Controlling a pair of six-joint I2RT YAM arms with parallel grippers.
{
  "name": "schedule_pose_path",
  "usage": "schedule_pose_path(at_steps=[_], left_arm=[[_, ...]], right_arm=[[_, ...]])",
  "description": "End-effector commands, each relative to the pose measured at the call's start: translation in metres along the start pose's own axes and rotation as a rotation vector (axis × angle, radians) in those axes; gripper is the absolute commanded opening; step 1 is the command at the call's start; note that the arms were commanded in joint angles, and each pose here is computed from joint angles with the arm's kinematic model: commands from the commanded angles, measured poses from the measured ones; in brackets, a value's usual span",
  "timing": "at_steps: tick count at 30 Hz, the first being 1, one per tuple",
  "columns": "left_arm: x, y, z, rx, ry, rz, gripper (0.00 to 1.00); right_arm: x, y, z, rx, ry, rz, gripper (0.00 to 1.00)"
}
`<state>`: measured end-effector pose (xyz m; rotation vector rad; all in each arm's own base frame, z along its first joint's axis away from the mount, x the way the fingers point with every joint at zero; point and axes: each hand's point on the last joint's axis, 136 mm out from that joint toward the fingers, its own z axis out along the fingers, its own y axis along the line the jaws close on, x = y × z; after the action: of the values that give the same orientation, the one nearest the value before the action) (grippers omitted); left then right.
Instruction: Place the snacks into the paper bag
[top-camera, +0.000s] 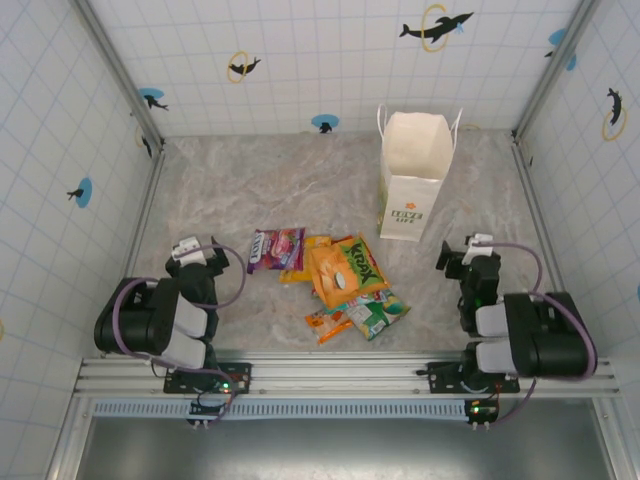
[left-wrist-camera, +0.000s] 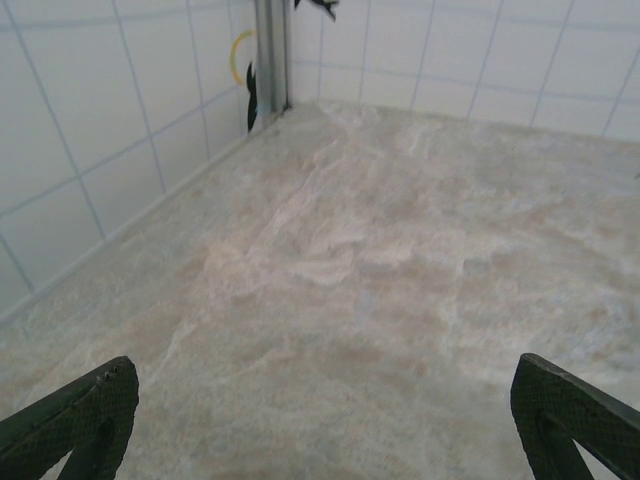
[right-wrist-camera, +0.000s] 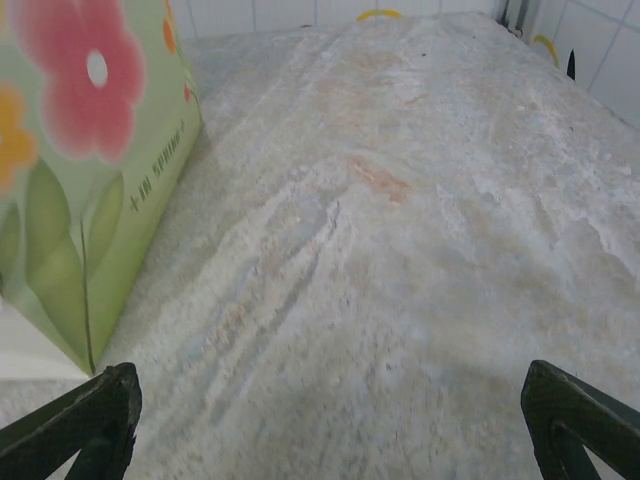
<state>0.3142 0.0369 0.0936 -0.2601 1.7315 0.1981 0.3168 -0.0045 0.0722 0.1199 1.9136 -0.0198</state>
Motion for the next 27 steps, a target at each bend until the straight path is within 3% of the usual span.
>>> schedule_pose_path(at_steps=[1, 5, 12, 20, 27], left_arm=[[0.001, 0.016, -0.028, -0.055, -0.044, 0.031, 0.97], [0.003, -0.003, 0.0, -0.044, 0.083, 0.112, 0.98], [-0.047, -0.072, 0.036, 0.162, 0.22, -0.002, 0.95], [-0.091, -0.155, 0.026, 0.436, 0.424, -0.042, 0.85], [-0.099, -0.182, 0.019, 0.543, 0.549, 0.029, 0.81]], right_arm=[[-0.012, 0.004, 0.004, -0.003, 0.075, 0.035, 1.0], [-0.055, 0.016, -0.003, -0.049, 0.049, 0.109, 1.0], [-0.136, 0.041, -0.021, -0.12, 0.121, 0.173, 1.0], [-0.224, 0.094, -0.053, -0.267, 0.208, 0.175, 1.0], [-0.26, 0.15, -0.061, -0.316, 0.301, 0.073, 1.0]])
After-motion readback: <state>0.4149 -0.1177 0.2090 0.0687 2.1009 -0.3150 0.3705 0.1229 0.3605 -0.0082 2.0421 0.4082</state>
